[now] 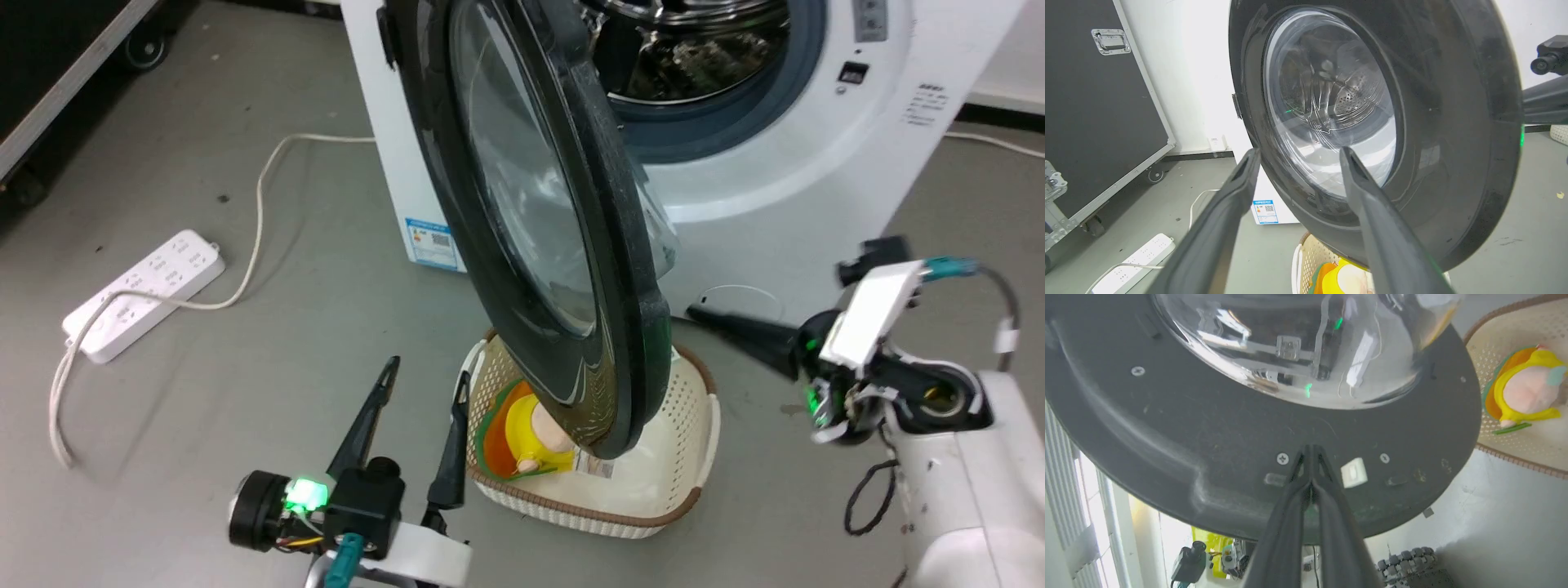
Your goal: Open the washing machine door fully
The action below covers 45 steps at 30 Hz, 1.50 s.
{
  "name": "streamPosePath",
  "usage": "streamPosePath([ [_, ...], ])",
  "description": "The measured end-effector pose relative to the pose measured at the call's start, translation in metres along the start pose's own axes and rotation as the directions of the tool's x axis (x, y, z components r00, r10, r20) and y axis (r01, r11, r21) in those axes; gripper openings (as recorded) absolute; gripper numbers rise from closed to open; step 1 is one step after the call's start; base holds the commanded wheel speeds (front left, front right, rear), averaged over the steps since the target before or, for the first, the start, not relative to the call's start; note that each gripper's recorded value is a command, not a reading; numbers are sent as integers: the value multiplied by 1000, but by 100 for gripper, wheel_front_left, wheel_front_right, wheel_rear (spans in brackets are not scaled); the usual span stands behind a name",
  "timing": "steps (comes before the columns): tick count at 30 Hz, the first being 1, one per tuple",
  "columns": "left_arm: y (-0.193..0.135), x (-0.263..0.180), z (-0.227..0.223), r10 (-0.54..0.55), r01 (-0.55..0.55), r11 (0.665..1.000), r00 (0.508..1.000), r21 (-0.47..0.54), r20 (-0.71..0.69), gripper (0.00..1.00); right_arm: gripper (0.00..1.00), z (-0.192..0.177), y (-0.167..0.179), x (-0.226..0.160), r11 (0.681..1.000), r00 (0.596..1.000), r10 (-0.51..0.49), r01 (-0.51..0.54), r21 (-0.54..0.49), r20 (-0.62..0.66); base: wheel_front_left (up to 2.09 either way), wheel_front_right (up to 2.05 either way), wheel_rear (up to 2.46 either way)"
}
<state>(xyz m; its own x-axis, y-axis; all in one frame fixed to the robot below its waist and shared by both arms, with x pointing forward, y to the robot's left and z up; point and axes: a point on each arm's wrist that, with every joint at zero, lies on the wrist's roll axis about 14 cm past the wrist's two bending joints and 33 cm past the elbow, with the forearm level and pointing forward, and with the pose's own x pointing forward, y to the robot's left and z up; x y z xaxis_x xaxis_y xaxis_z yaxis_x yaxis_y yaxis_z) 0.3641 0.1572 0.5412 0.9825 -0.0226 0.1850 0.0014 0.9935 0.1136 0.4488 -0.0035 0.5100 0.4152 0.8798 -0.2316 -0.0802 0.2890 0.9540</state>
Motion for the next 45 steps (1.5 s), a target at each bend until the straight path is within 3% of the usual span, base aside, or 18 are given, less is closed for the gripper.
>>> streamPosePath([
  [1, 0, 0, 1, -2, 2, 1000, 1000, -6, 2, 100, 92, 9, 2, -5, 1000, 999, -7, 8, -20, 54, 0, 0, 0],
  [2, 1, 0, 2, 2, -2, 1000, 1000, -12, 7, 100, 100, 18, 5, -12, 999, 994, -11, 16, -43, 108, 0, 0, 0],
  [5, 1, 0, 6, 2, -1, 1000, 1000, -26, 17, 100, 100, 45, 16, -41, 986, 960, -26, 70, -151, 280, 0, 0, 0],
  [8, 1, 2, 8, -7, 8, 999, 1000, -46, 24, 100, 100, 73, 35, -85, 918, 873, -17, 207, -338, 487, 0, 0, 0],
  [13, -3, 5, 8, -28, 30, 997, 999, -77, 26, 100, 100, 76, 66, -146, 696, 706, 117, 444, -565, 699, 0, 0, 0],
  [14, -6, 5, 10, -41, 43, 995, 999, -87, 31, 100, 100, 68, 67, -165, 589, 658, 164, 532, -608, 735, 0, 0, 0],
  [16, -10, 7, 13, -55, 59, 994, 998, -93, 42, 100, 100, 60, 65, -181, 491, 624, 205, 601, -630, 754, 0, 0, 0],
  [17, -12, 7, 14, -62, 66, 993, 997, -97, 46, 100, 100, 55, 62, -187, 461, 610, 219, 623, -632, 762, 0, 0, 0],
  [23, -22, 7, 16, -94, 100, 989, 994, -111, 54, 100, 100, 31, 39, -214, 388, 527, 250, 714, -582, 812, 0, 0, 0],
  [25, -25, 6, 16, -104, 110, 988, 993, -113, 53, 100, 100, 22, 31, -215, 389, 509, 245, 728, -565, 825, 0, 0, 0],
  [30, -29, 0, 8, -116, 119, 986, 993, -118, 28, 100, 100, 0, 10, -211, 374, 488, 205, 762, -529, 848, 0, 0, 0],
  [32, -30, -3, 6, -116, 117, 986, 993, -122, 21, 100, 100, -7, 2, -206, 350, 498, 184, 772, -530, 847, 0, 0, 0],
  [36, -34, -5, 5, -128, 129, 984, 992, -125, 16, 100, 100, -17, -10, -197, 338, 509, 145, 781, -526, 849, 0, 0, 0],
  [41, -36, -6, 1, -134, 133, 983, 991, -124, 3, 100, 100, -19, -13, -194, 355, 496, 137, 784, -510, 857, 0, 0, 0],
  [42, -37, -6, -1, -139, 138, 982, 990, -126, -1, 0, 100, -18, -12, -195, 360, 489, 139, 785, -504, 861, 0, 0, 0],
  [45, -40, -5, -2, -157, 156, 981, 988, -111, -2, 0, 100, -18, -11, -197, 362, 481, 141, 788, -498, 865, 0, 0, 0],
])
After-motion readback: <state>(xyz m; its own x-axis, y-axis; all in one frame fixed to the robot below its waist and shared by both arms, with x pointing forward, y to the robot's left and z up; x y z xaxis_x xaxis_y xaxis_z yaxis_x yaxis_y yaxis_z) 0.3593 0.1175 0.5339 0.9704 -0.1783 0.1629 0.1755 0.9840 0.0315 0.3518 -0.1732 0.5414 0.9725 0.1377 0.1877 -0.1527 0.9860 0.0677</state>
